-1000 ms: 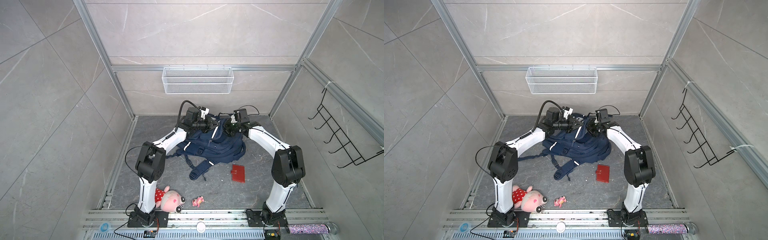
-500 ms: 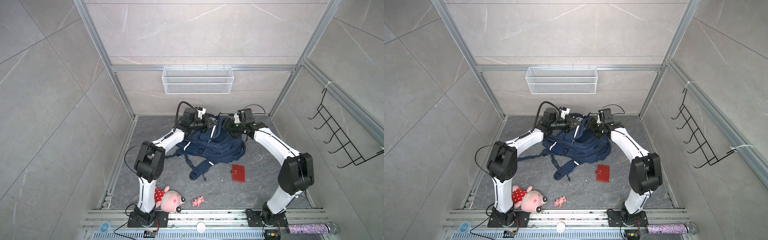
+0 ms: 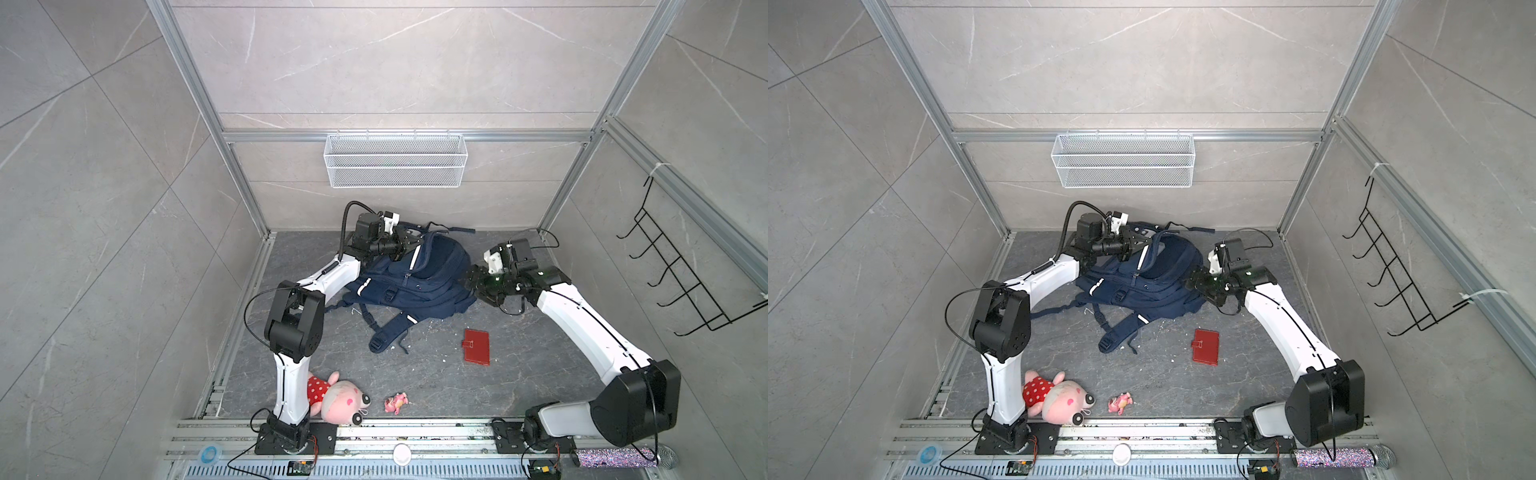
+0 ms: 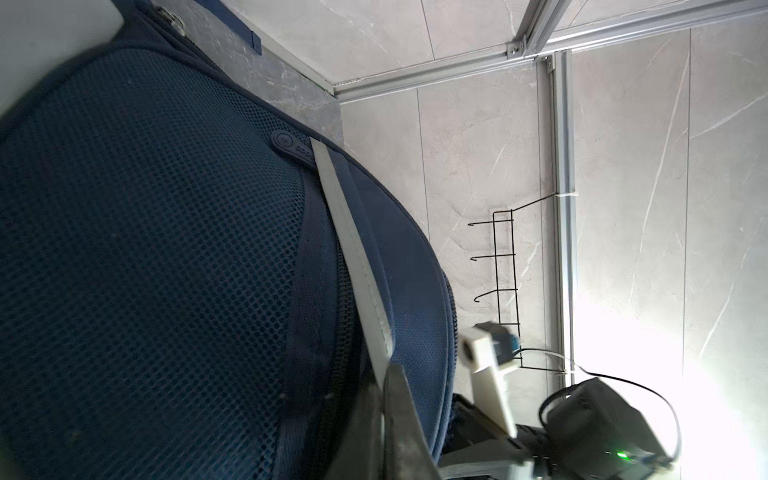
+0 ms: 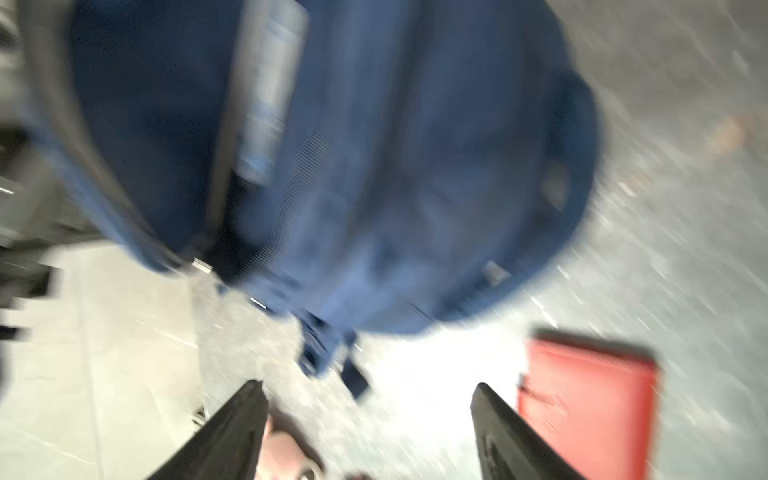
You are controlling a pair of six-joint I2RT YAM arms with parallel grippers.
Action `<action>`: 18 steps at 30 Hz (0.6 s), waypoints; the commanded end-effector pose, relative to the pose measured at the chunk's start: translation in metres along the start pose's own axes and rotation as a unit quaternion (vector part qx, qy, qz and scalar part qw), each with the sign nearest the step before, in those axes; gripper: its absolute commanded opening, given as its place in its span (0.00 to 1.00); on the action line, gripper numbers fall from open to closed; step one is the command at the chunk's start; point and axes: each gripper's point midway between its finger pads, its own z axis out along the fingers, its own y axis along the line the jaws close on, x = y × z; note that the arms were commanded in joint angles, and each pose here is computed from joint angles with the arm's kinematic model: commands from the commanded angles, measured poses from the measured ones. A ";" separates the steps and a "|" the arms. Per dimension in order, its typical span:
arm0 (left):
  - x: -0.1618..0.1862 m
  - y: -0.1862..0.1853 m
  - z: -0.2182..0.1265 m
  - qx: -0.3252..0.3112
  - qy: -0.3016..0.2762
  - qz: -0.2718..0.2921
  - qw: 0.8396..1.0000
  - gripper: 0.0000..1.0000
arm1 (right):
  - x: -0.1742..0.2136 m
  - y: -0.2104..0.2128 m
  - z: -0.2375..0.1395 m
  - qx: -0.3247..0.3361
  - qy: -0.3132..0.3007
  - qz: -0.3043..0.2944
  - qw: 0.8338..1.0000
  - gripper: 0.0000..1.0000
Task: Pack the student bag
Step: 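Grasp the red wallet with the right gripper while the left holds the pocket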
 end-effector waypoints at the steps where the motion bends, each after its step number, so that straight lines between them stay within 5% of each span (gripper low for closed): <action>1: -0.013 -0.055 -0.015 0.065 -0.018 0.063 0.996 0.00 | 0.048 -0.041 -0.002 0.045 0.068 0.014 0.997 0.80; 12: -0.002 -0.042 -0.015 0.056 0.001 0.057 0.997 0.00 | 0.092 -0.124 0.008 0.143 0.109 0.082 0.980 0.80; 18: -0.001 -0.039 -0.015 0.058 0.001 0.052 0.997 0.00 | 0.089 -0.132 0.027 0.131 0.107 0.121 0.978 0.79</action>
